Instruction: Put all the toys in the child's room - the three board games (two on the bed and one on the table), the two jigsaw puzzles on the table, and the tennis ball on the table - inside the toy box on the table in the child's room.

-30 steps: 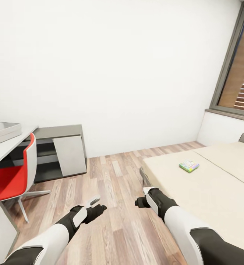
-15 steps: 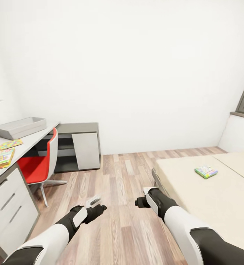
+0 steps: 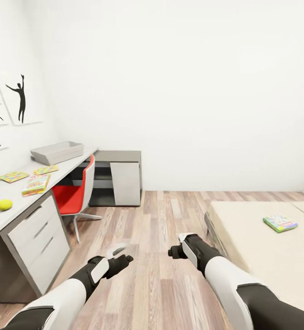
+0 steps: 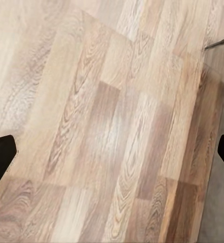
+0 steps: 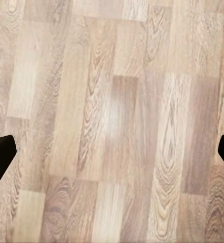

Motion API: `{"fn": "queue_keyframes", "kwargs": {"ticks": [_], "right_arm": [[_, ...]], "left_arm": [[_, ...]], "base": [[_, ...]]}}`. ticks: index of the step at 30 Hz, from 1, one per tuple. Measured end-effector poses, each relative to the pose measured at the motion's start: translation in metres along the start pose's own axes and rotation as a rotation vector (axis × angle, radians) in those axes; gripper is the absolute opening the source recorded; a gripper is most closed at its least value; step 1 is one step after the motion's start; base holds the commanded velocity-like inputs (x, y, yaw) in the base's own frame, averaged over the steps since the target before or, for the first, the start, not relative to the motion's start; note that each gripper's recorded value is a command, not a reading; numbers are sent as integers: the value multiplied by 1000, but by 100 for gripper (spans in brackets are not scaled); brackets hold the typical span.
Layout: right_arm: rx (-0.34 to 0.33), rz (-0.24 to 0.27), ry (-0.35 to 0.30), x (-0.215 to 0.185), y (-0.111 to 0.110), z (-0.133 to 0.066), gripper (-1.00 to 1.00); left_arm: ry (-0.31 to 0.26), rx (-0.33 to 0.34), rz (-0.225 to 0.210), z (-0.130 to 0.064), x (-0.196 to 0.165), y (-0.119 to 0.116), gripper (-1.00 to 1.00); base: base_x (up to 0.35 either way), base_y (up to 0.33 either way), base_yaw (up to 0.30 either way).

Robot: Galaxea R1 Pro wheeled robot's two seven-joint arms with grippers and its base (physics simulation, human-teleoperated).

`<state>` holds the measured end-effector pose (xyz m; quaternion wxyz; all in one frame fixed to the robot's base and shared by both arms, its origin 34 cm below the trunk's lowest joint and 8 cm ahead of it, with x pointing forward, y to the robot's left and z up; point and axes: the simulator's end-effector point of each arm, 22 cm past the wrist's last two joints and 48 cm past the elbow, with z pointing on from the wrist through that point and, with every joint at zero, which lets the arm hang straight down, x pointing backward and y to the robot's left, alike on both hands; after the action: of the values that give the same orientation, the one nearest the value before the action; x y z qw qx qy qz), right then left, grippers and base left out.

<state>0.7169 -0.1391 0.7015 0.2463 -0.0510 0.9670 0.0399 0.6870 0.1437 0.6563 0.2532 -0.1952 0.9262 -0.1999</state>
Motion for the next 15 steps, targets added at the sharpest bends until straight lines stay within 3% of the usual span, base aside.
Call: {"fn": "queue_keyframes", "kwargs": {"ticks": [7, 15], "right_arm": [[1, 0, 0, 0, -1, 0, 100], [1, 0, 1, 0, -1, 0, 100]], "left_arm": [[0, 0, 0, 0, 0, 0, 100], [0, 0, 0, 0, 0, 0, 100]], "base": [[-6, -10, 119], [-2, -3, 33]]}}
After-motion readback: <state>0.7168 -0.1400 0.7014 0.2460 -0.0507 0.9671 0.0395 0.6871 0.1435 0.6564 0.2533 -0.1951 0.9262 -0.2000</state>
